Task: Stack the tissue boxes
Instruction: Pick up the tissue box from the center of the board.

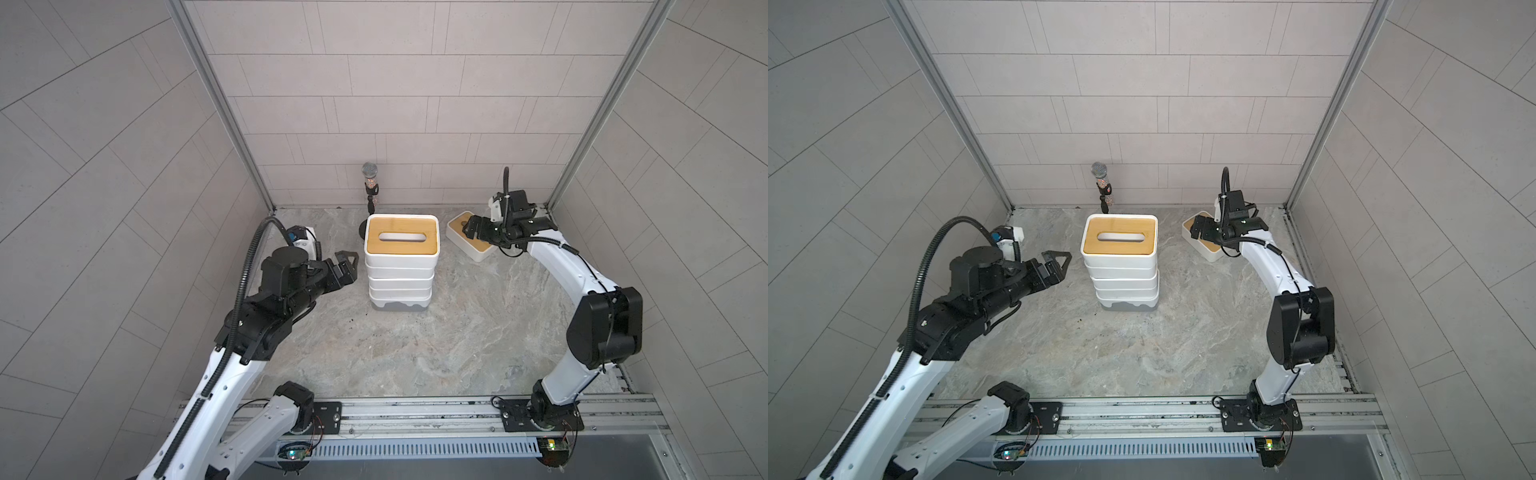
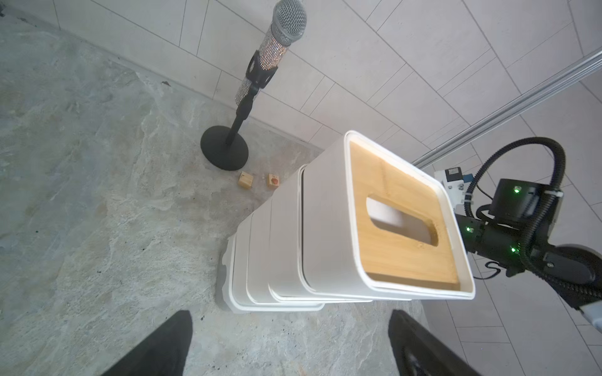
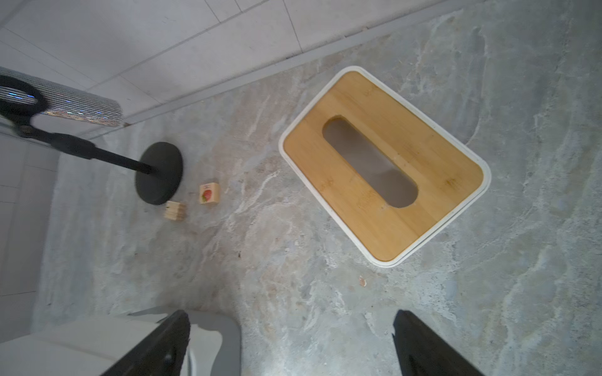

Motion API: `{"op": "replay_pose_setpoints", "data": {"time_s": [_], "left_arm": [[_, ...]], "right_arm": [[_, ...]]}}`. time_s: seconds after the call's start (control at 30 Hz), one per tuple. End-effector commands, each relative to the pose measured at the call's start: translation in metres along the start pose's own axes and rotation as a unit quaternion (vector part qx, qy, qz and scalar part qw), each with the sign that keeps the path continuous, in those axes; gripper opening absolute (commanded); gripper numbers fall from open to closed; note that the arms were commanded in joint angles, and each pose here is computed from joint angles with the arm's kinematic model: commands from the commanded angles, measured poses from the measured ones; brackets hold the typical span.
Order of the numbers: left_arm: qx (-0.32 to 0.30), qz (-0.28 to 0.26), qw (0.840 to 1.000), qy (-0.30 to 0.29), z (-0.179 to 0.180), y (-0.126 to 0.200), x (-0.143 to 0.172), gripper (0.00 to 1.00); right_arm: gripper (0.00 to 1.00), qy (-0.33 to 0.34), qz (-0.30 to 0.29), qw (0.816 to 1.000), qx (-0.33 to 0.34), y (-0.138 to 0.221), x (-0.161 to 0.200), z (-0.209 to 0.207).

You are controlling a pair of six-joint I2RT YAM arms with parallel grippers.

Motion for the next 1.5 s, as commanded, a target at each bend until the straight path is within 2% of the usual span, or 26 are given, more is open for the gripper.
{"op": "replay_pose_setpoints", "data": {"time_s": [0.0,0.1,0.3,0.4,0.57,0.83,1.07,1.27,1.47], "left_arm": [[-0.02,-0.004,1.0,0.019,0.015,0.006,0.012,1.0],[-0.015,-0.011,0.999,0.031,0.022,0.003,0.021,1.0],[-0.05,-0.019,0.998,0.031,0.037,0.004,0.028,1.0],[-0.054,-0.021,0.997,0.045,0.04,-0.001,0.031,1.0],[-0.058,-0.016,0.997,0.049,0.043,-0.007,0.034,1.0],[-0.058,-0.008,0.997,0.057,0.044,-0.013,0.038,1.0],[-0.063,-0.01,0.996,0.055,0.045,-0.012,0.038,1.0],[-0.07,-0.016,0.996,0.051,0.046,-0.011,0.035,1.0],[-0.069,-0.005,0.997,0.047,0.043,-0.014,0.034,1.0]], "right_arm": [[0.98,0.038,-0.015,0.998,0.044,-0.008,-0.019,-0.007],[0.95,0.047,0.002,0.997,0.064,-0.031,-0.024,-0.012],[0.95,0.074,0.041,0.992,0.094,-0.068,-0.027,-0.022],[0.95,0.075,0.07,0.991,0.087,-0.085,-0.021,-0.024],[0.95,0.098,0.081,0.985,0.117,-0.099,-0.021,-0.036],[0.96,0.097,0.127,0.982,0.104,-0.123,-0.007,-0.04],[0.91,0.09,0.167,0.978,0.089,-0.125,0.011,-0.037],[0.88,0.086,0.166,0.979,0.081,-0.119,0.03,-0.03],[0.87,0.089,0.172,0.975,0.106,-0.124,0.031,-0.038]]}}
Point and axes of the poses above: each gripper's point midway between its finger pads, its own y axis back along the fingers, its own z axis along the line the jaws close on, x = y × z, the point moved 6 cm from there along y, back along the fingers
